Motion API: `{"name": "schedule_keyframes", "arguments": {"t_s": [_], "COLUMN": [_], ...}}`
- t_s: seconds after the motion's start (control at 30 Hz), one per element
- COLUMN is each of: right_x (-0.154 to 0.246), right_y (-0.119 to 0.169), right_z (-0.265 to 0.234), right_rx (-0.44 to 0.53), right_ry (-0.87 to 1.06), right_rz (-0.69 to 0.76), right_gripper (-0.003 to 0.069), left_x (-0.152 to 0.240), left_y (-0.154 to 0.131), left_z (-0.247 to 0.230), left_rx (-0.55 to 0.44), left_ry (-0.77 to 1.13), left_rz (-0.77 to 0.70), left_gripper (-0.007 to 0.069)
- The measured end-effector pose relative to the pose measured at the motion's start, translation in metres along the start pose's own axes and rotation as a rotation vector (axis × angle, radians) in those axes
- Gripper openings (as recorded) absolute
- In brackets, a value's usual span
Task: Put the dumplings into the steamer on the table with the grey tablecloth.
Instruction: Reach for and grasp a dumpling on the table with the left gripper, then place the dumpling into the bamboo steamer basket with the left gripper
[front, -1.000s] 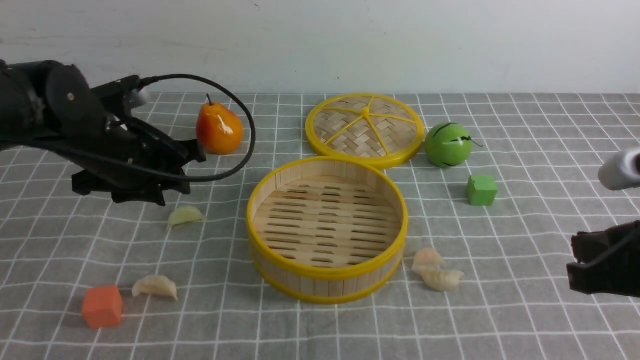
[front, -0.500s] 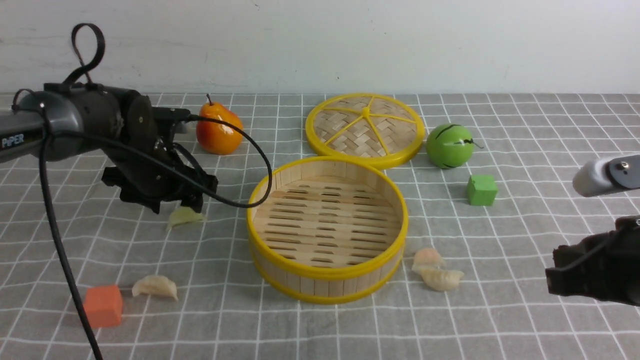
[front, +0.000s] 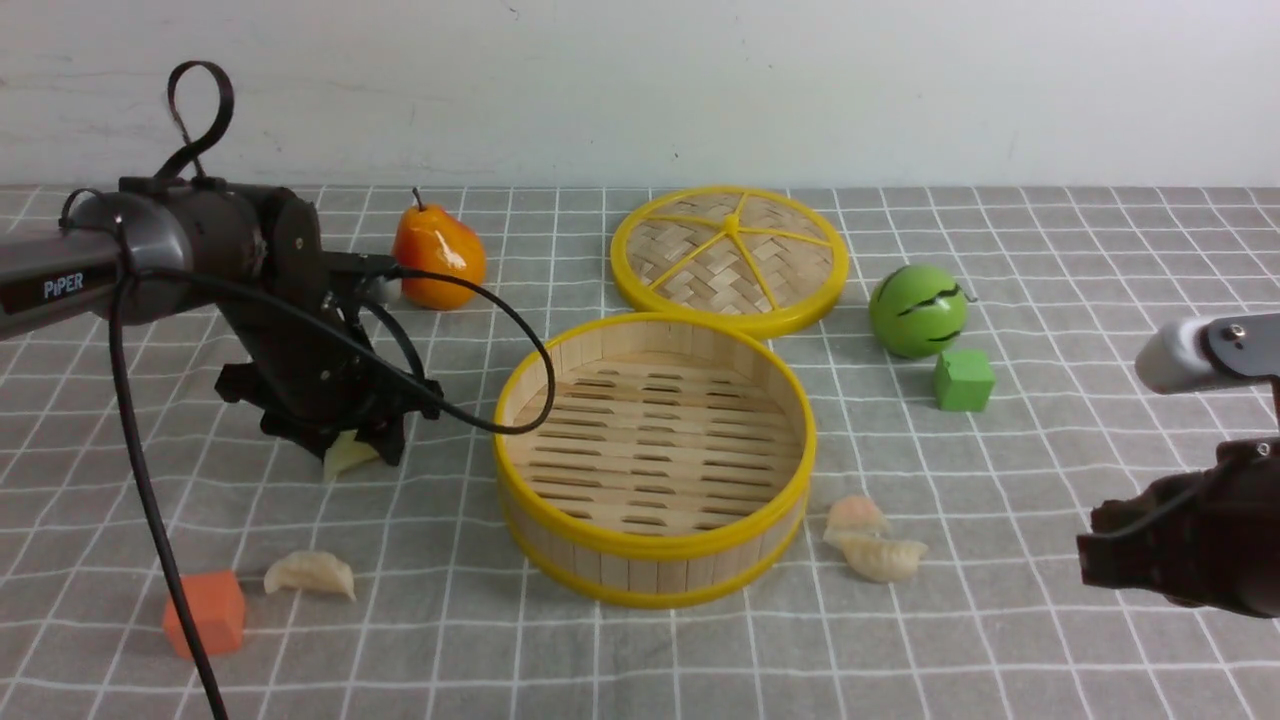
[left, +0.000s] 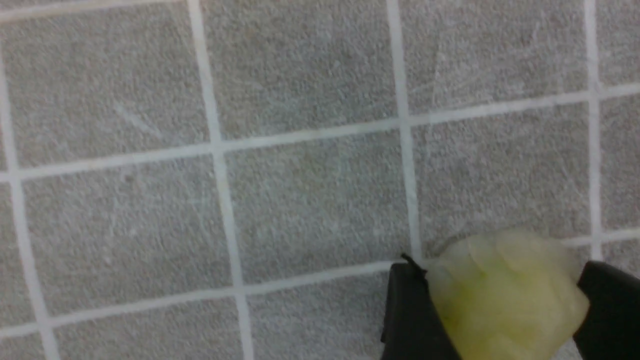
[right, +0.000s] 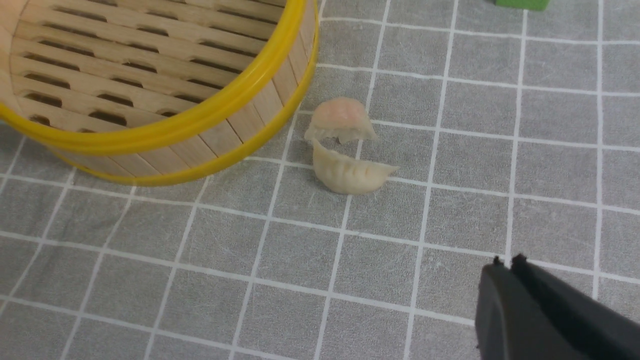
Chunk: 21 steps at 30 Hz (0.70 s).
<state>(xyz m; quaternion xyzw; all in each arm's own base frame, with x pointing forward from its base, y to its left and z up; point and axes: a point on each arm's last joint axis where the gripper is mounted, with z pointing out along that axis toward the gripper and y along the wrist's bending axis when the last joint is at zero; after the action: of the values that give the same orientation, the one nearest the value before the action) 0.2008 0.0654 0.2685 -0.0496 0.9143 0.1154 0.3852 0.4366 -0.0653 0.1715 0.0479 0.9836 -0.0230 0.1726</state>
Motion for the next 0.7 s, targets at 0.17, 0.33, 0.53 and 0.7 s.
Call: {"name": "schedule_keyframes", "arguments": {"t_s": [0.17, 0.33, 0.53, 0.7], "right_x": [-0.001, -0.002, -0.002, -0.002], "right_y": [0.000, 0.000, 0.000, 0.000], "right_z": [0.000, 0.000, 0.000, 0.000], "right_rx": [-0.001, -0.003, -0.003, -0.004], "right_ry": [-0.008, -0.021, -0.024, -0.020], "right_rz": [0.001, 0.001, 0.001, 0.003], "right_gripper": [0.0006, 0.0008, 0.0012, 0.0014], "left_x": [-0.008, -0.012, -0.006, -0.006], "left_y": [-0.012, -0.051, -0.117, -0.122], "left_z": [-0.048, -0.096, -0.093, -0.069], "left_rx": [0.119, 0.268, 0.340, 0.283], "left_ry": [-0.099, -0.215, -0.291, -0.283], "left_rz": [-0.098, -0.093, 0.021, 0.031], "left_gripper": [0.0317, 0.0006, -0.0014, -0.0014]}}
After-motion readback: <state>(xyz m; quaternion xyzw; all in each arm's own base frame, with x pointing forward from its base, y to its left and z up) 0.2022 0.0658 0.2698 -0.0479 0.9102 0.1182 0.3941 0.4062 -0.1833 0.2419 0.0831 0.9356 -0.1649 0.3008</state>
